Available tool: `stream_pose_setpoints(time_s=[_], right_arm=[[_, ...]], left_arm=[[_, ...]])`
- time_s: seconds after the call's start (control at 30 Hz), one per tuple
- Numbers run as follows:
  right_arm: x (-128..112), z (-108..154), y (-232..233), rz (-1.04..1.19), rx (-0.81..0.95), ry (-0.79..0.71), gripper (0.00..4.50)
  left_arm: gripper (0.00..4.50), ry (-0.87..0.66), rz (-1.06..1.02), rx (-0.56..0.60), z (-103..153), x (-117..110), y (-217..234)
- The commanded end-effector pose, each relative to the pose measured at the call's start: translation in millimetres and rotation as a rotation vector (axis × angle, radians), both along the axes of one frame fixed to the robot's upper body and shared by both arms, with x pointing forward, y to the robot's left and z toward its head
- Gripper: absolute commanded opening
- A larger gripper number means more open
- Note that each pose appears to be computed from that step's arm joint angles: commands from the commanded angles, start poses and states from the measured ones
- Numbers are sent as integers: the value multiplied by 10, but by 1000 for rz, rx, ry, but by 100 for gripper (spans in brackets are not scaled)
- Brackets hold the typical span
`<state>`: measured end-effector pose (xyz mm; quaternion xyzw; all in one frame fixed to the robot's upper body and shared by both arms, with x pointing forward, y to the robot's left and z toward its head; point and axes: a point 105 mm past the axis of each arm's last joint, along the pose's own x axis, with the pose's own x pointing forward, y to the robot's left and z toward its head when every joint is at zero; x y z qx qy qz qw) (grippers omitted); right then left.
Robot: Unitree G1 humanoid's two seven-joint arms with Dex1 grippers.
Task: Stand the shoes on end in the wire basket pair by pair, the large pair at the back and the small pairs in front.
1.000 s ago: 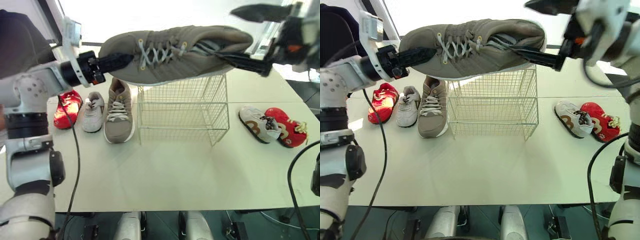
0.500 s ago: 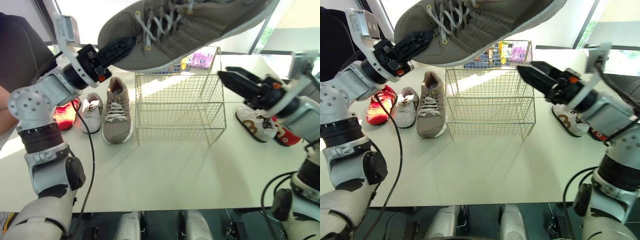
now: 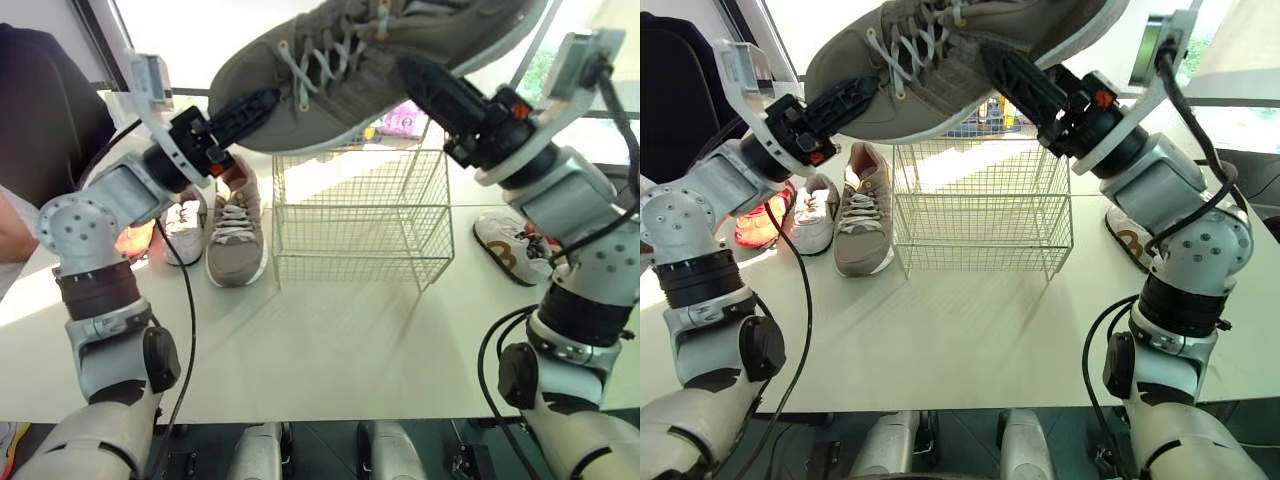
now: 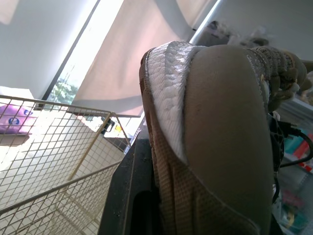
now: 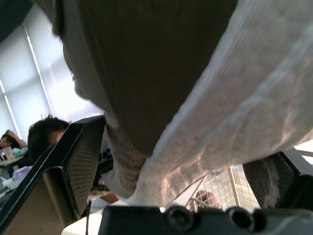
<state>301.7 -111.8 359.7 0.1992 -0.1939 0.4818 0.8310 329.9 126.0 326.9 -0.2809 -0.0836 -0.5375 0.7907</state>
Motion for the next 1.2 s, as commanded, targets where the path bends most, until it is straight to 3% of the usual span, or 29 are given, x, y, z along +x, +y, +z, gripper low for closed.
stream_pose_setpoints(time_s=[0.03, 0.2, 0.27, 0.4, 0.67, 0.77, 1.0, 1.1, 1.2], right_arm=[[-102, 194, 60, 48, 55, -68, 421], [-96, 233, 122, 81, 88, -60, 230], [-103, 246, 140, 93, 97, -58, 192], [-97, 280, 144, 89, 81, -59, 188], [6, 581, -110, 26, -122, -185, 188], [182, 768, -410, -90, -304, -283, 188], [374, 1029, -692, -198, -522, -414, 188], [555, 933, -791, -281, -716, -433, 188], [666, 852, -809, -311, -793, -432, 188]], left_arm=[[53, -75, 4, -9, 112, -92, -9], [53, -102, 42, 25, 58, -77, -38], [53, -117, 47, 60, 17, -93, -78], [53, -94, 17, 114, -44, -132, -122], [444, -131, 34, 236, -13, -209, 66], [444, -162, 81, 313, -55, -216, 194], [444, -185, 102, 332, -92, -246, 237], [444, -196, 113, 333, -134, -274, 203], [444, -201, 120, 329, -143, -288, 203]])
